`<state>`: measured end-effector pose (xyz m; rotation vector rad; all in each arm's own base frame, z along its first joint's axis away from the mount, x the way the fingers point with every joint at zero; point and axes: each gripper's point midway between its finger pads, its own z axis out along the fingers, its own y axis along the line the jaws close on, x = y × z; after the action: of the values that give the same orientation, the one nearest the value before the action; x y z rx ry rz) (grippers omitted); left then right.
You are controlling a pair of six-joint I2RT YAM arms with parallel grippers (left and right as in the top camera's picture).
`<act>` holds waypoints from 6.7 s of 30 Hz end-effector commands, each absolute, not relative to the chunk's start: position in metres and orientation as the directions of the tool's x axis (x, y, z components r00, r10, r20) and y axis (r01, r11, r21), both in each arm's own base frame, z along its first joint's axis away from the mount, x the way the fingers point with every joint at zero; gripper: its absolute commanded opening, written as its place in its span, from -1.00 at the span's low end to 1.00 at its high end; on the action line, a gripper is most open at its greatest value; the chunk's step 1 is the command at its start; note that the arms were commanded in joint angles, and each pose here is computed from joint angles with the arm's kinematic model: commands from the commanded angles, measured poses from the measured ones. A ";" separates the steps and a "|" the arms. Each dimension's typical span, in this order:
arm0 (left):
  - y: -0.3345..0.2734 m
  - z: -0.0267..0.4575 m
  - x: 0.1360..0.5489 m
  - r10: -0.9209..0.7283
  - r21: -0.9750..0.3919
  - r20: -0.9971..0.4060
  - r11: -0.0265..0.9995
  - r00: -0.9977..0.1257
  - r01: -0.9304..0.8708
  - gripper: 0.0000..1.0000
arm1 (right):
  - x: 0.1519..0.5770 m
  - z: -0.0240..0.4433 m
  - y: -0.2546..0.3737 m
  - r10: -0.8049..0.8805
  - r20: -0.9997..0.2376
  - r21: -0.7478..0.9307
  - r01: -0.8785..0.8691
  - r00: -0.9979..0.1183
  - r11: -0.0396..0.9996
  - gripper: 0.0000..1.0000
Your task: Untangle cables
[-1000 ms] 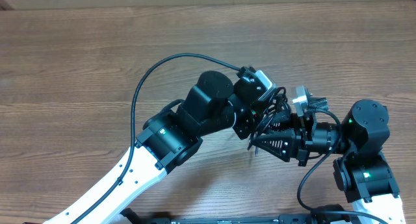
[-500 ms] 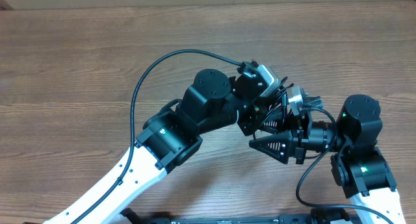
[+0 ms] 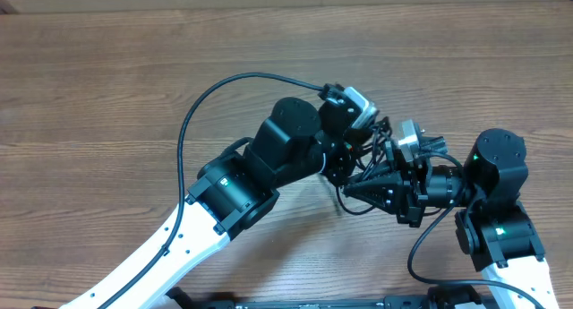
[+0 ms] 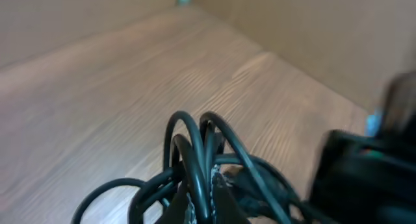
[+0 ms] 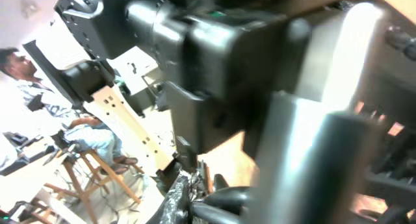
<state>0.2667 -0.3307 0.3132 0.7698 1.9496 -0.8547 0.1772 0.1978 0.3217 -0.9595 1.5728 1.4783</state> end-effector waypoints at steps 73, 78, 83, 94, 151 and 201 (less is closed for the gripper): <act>-0.232 0.307 0.296 -0.411 -0.559 -0.654 0.828 -0.635 0.038 -0.92 | 0.267 0.234 0.139 0.245 -0.648 0.631 -0.328 -0.721 0.703 0.85; -0.232 0.307 0.296 -0.545 -0.661 -0.550 0.747 -0.632 -0.069 -0.91 | 0.267 0.234 0.139 0.245 -0.647 0.632 -0.327 -0.722 0.703 0.86; -0.232 0.307 0.296 -0.713 -0.776 -0.370 0.589 -0.595 -0.224 -0.92 | 0.267 0.235 0.140 0.242 -0.651 0.630 -0.333 -0.720 0.701 0.86; -0.236 0.307 0.300 -0.822 -0.842 -0.196 0.421 -0.535 -0.338 -0.92 | 0.257 0.245 0.153 0.155 -0.704 0.604 -0.469 -0.693 0.645 0.87; -0.298 0.333 0.269 -0.766 -0.919 0.028 0.234 -0.642 -0.319 -0.92 | 0.279 0.153 0.057 0.518 -0.477 0.459 0.302 -0.710 0.836 0.70; -0.274 0.322 0.281 -0.832 -0.899 -0.037 0.270 -0.554 -0.345 -0.92 | 0.248 0.132 -0.016 0.663 -0.527 0.222 0.667 -0.532 0.711 1.00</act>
<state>0.2693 -0.2907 0.3087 -1.0153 2.1346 -1.2761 0.2488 0.0078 0.1270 0.9415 2.4048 0.1366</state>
